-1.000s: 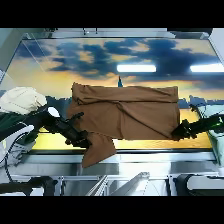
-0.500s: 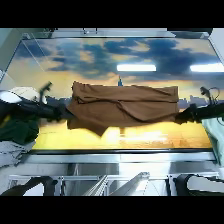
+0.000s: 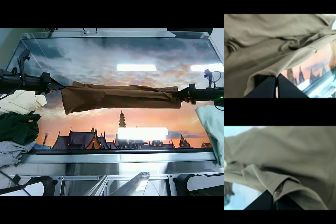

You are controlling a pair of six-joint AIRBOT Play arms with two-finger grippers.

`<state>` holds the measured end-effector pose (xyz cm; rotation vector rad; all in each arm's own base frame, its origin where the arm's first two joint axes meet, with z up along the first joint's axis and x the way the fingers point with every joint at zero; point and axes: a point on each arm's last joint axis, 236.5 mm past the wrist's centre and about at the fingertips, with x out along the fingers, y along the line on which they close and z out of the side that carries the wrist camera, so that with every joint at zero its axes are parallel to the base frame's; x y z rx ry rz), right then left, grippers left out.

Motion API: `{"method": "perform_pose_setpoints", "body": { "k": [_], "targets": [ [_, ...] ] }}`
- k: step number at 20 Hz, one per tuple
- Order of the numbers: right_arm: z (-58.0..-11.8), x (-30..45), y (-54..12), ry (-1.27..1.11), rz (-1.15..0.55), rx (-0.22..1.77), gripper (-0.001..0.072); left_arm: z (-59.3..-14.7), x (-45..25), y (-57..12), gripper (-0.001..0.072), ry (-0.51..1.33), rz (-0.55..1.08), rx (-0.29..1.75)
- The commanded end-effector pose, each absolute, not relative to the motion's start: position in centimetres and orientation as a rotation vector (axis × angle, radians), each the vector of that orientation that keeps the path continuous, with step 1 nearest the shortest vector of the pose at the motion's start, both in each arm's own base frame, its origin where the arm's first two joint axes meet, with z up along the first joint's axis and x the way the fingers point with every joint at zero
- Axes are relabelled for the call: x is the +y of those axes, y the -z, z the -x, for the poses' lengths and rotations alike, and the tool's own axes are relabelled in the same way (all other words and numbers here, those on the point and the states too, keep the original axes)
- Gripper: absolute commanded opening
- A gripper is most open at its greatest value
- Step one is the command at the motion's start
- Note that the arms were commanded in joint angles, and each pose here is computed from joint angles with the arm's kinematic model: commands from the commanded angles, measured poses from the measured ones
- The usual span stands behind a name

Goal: Fold the shirts.

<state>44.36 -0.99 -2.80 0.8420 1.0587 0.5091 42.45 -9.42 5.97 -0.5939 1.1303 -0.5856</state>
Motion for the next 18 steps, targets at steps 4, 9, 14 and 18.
{"method": "perform_pose_setpoints", "body": {
  "k": [4, 9, 14, 18],
  "targets": [
    [-48.7, -2.5, 5.9, -0.482, -0.811, 1.016, 0.0018, -44.3, -10.3, 1.4, 0.0023, 0.601, 0.659, 1.299],
    [-49.1, -2.6, 7.1, -0.498, -0.789, 1.013, 0.0018, -45.3, -10.6, 6.4, 0.0022, 0.551, 0.704, 1.346],
    [-49.5, -2.8, 7.8, -0.479, -0.792, 1.008, 0.0018, -48.1, -9.8, 5.8, 0.0023, 0.518, 0.669, 1.254],
    [-49.5, -2.8, 7.8, -0.485, -0.779, 1.003, 0.0018, -51.7, -10.7, 1.2, 0.0023, 0.57, 0.575, 1.127]
  ]
}}
